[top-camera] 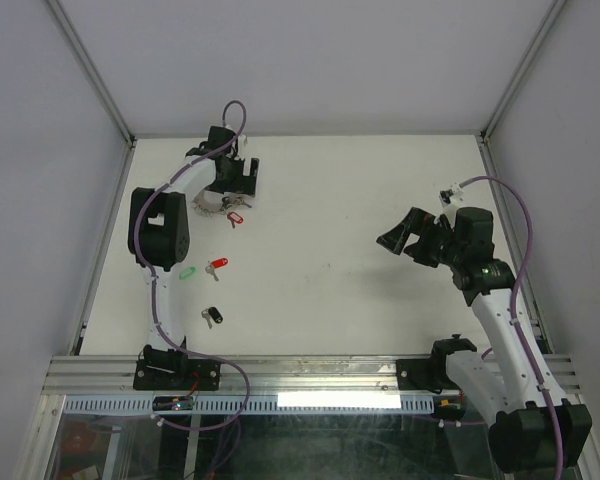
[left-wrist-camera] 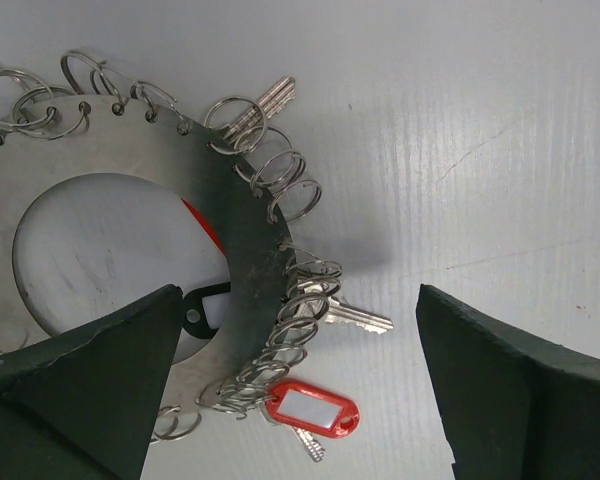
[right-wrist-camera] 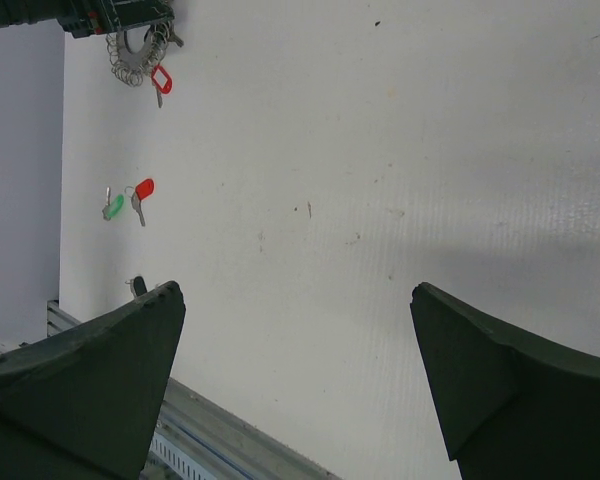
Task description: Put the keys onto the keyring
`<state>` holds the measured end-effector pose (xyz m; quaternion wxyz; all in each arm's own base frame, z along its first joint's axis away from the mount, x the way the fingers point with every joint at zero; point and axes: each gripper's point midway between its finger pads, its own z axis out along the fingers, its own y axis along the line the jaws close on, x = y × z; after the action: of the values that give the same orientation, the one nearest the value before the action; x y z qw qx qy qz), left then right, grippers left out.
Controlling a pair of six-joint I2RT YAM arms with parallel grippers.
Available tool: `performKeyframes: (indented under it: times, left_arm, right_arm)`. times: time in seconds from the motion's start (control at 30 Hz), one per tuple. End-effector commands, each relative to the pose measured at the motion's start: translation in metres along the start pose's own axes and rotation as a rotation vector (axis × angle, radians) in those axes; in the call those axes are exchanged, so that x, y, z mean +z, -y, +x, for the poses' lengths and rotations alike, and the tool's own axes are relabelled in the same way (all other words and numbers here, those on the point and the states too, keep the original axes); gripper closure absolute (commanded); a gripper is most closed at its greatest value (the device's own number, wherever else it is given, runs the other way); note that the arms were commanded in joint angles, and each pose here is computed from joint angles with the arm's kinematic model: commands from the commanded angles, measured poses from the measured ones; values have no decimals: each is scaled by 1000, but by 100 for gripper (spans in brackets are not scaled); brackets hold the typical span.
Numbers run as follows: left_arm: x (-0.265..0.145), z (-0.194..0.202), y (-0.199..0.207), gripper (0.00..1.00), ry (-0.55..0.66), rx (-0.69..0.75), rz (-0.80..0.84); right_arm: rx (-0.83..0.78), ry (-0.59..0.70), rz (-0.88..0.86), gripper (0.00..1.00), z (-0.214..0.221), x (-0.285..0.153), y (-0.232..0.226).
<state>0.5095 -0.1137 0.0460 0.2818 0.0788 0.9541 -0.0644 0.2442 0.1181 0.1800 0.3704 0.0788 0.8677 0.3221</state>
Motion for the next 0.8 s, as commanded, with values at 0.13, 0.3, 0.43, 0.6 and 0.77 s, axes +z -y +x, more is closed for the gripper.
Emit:
performKeyframes:
  times: [0.13, 0.3, 0.43, 0.6, 0.77]
  left_arm:
    - [-1, -16, 9, 1, 30, 26, 61]
    - [3, -10, 12, 1, 14, 31, 80]
    - [6, -4, 19, 1, -6, 27, 106]
    - [9, 10, 35, 1, -42, 48, 113]
    - [9, 28, 65, 2, -79, 66, 142]
  right_arm:
    - [-7, 31, -50, 1, -13, 2, -11]
    - [-2, 24, -54, 2, -12, 3, -12]
    - [0, 20, -53, 2, -10, 2, -11]
    - [3, 20, -49, 2, -8, 1, -10]
    - [6, 21, -49, 2, -8, 0, -10]
